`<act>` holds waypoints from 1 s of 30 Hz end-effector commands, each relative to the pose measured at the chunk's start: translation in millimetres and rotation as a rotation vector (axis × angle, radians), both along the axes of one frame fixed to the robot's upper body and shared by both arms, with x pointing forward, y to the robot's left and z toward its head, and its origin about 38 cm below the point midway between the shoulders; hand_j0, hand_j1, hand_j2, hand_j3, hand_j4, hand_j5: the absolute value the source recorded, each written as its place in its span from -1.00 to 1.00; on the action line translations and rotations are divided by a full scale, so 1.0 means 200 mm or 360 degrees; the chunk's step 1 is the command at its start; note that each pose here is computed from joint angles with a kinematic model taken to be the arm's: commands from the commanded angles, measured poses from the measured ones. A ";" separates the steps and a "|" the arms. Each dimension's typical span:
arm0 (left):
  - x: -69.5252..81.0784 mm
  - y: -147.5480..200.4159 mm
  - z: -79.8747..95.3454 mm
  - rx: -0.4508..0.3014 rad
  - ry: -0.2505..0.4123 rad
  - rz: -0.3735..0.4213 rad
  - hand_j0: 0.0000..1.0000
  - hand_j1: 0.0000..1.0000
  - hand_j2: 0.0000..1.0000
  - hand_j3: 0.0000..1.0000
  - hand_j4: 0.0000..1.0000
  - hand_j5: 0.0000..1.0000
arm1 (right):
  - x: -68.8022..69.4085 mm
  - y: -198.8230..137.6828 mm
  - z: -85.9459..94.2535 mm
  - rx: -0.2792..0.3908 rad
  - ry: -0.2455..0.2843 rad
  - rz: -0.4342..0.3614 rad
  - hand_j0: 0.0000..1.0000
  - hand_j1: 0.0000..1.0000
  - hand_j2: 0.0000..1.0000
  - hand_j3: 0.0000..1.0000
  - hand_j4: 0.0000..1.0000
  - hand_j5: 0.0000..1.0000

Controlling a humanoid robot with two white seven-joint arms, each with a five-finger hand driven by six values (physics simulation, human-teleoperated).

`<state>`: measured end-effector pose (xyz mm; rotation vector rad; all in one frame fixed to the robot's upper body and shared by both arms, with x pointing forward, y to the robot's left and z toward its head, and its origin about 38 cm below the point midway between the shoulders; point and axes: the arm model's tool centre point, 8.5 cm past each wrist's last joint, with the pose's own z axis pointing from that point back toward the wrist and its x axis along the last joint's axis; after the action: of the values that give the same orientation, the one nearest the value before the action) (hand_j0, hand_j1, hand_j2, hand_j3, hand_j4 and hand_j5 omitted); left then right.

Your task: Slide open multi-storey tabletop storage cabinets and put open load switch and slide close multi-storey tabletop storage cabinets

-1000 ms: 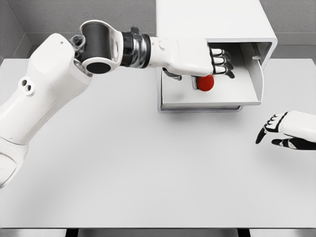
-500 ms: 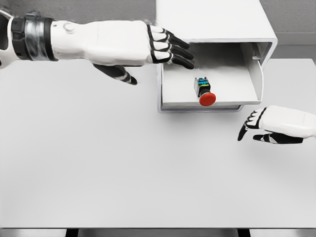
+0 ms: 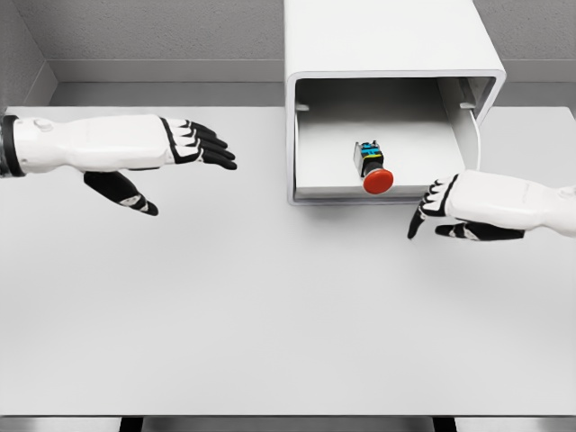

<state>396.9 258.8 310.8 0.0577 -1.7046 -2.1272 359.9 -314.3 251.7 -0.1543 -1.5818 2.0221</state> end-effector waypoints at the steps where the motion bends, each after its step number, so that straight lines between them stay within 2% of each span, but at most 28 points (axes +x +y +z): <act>1: 0.01 0.00 -0.01 -0.0001 0.0007 0.0005 1.00 1.00 1.00 1.00 1.00 1.00 | 0.01 0.02 -0.04 0.0009 0.0026 0.0004 0.13 0.13 0.13 0.13 0.13 0.13; 2: -0.01 0.00 -0.10 0.0028 0.0052 0.0014 1.00 1.00 1.00 1.00 1.00 1.00 | 0.01 0.03 -0.06 -0.0015 0.0031 0.0008 0.13 0.13 0.13 0.13 0.13 0.13; 3: 0.00 0.01 -0.18 0.0109 0.0053 0.0034 1.00 1.00 1.00 1.00 1.00 1.00 | 0.02 0.04 -0.06 -0.0005 0.0031 0.0016 0.13 0.13 0.13 0.13 0.13 0.13; 4: 0.02 -0.01 -0.23 0.0118 0.0062 0.0039 1.00 1.00 1.00 1.00 1.00 1.00 | 0.04 0.04 -0.07 -0.0004 0.0035 0.0010 0.14 0.14 0.14 0.14 0.14 0.14; 7: 0.15 0.17 -0.36 0.0137 0.0184 0.0272 1.00 1.00 1.00 1.00 1.00 1.00 | 0.07 0.04 -0.09 -0.0020 0.0032 -0.0009 0.15 0.15 0.15 0.15 0.15 0.15; 9: 0.13 0.15 -0.40 0.0144 0.0218 0.0256 1.00 1.00 1.00 1.00 1.00 1.00 | 0.09 0.03 -0.11 -0.0017 0.0050 -0.0029 0.15 0.15 0.15 0.15 0.15 0.15; 13: 0.12 0.15 -0.44 0.0145 0.0245 0.0247 1.00 1.00 1.00 1.00 1.00 1.00 | 0.13 0.03 -0.13 -0.0015 0.0066 -0.0056 0.16 0.16 0.16 0.16 0.16 0.16; 19: 0.12 0.16 -0.44 0.0146 0.0245 0.0255 1.00 1.00 1.00 1.00 1.00 1.00 | 0.24 -0.01 -0.08 0.0023 0.0029 -0.0133 0.21 0.21 0.21 0.21 0.21 0.21; 25: 0.12 0.16 -0.44 0.0153 0.0249 0.0257 1.00 1.00 1.00 1.00 1.00 1.00 | 0.31 0.04 -0.07 0.0037 0.0025 -0.0122 0.23 0.23 0.23 0.23 0.23 0.23; 27: 0.12 0.16 -0.44 0.0152 0.0251 0.0260 1.00 1.00 1.00 1.00 1.00 1.00 | 0.29 0.04 -0.07 0.0033 0.0024 -0.0113 0.24 0.24 0.24 0.24 0.24 0.24; 29: 0.12 0.16 -0.45 0.0151 0.0252 0.0261 1.00 1.00 1.00 1.00 1.00 1.00 | 0.19 -0.03 0.02 -0.0048 -0.0040 -0.0095 0.30 0.30 0.30 0.30 0.30 0.30; 30: 0.13 0.16 -0.45 0.0153 0.0256 0.0264 1.00 1.00 1.00 1.00 1.00 1.00 | 0.15 -0.05 0.03 -0.0028 -0.0055 -0.0103 0.37 0.37 0.37 0.37 0.37 0.37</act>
<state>421.7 291.1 220.6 0.0551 -1.4526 -2.0404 387.4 -320.9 213.2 -0.1358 -1.4988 1.9535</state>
